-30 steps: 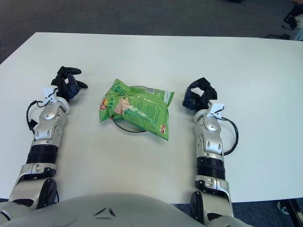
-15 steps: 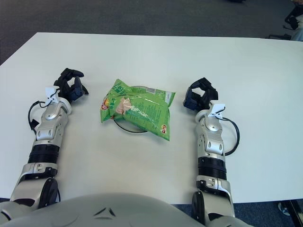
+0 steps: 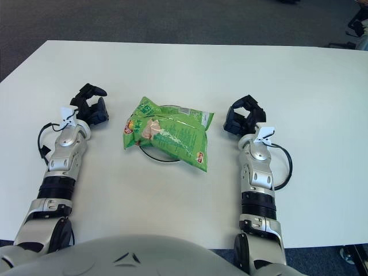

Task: Put the snack into the plate.

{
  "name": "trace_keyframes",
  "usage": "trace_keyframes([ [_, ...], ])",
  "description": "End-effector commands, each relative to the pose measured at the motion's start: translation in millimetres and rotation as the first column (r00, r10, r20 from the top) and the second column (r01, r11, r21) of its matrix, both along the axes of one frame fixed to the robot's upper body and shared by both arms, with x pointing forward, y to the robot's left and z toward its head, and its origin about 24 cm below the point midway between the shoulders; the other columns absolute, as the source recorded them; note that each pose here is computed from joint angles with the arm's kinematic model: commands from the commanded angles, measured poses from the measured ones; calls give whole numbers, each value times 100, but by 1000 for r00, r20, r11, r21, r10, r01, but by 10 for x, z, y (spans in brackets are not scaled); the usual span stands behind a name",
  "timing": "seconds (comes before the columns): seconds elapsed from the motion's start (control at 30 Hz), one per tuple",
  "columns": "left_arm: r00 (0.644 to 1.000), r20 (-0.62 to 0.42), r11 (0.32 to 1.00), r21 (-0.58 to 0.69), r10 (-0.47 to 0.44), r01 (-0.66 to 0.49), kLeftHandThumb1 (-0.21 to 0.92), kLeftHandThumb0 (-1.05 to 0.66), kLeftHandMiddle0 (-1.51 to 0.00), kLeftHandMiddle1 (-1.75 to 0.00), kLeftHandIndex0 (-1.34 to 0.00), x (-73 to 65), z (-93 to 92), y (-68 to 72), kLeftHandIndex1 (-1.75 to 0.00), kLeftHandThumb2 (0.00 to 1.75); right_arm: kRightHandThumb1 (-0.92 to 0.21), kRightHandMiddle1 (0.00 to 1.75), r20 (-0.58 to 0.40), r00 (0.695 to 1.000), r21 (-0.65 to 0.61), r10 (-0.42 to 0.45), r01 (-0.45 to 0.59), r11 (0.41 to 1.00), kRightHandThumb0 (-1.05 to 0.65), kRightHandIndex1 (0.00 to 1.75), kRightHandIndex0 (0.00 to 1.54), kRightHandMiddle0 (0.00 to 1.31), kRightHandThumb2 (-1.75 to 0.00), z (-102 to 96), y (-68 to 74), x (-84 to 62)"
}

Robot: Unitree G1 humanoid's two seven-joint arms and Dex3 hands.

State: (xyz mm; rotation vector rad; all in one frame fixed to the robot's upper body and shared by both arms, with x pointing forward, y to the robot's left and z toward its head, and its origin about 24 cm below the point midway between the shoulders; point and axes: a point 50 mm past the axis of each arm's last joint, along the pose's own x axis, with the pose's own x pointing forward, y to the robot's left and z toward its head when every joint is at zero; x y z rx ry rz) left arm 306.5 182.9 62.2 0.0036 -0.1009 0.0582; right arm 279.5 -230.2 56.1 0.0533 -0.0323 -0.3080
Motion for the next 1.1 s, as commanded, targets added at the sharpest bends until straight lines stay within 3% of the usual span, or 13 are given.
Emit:
trace_keyframes([
  [0.0, 994, -112, 1000, -25, -4, 1, 31, -48, -137, -175, -62, -197, -395, -103, -175, 133, -24, 175, -151, 988, 25, -23, 27, 999, -51, 175, 130, 68, -142, -370, -12, -208],
  [1.07, 996, -78, 998, -31, 52, -55, 24, -51, -139, -175, -68, -301, -486, -152, -175, 141, -27, 175, -154, 988, 33, -29, 34, 999, -50, 175, 129, 65, -138, -361, 13, -169],
])
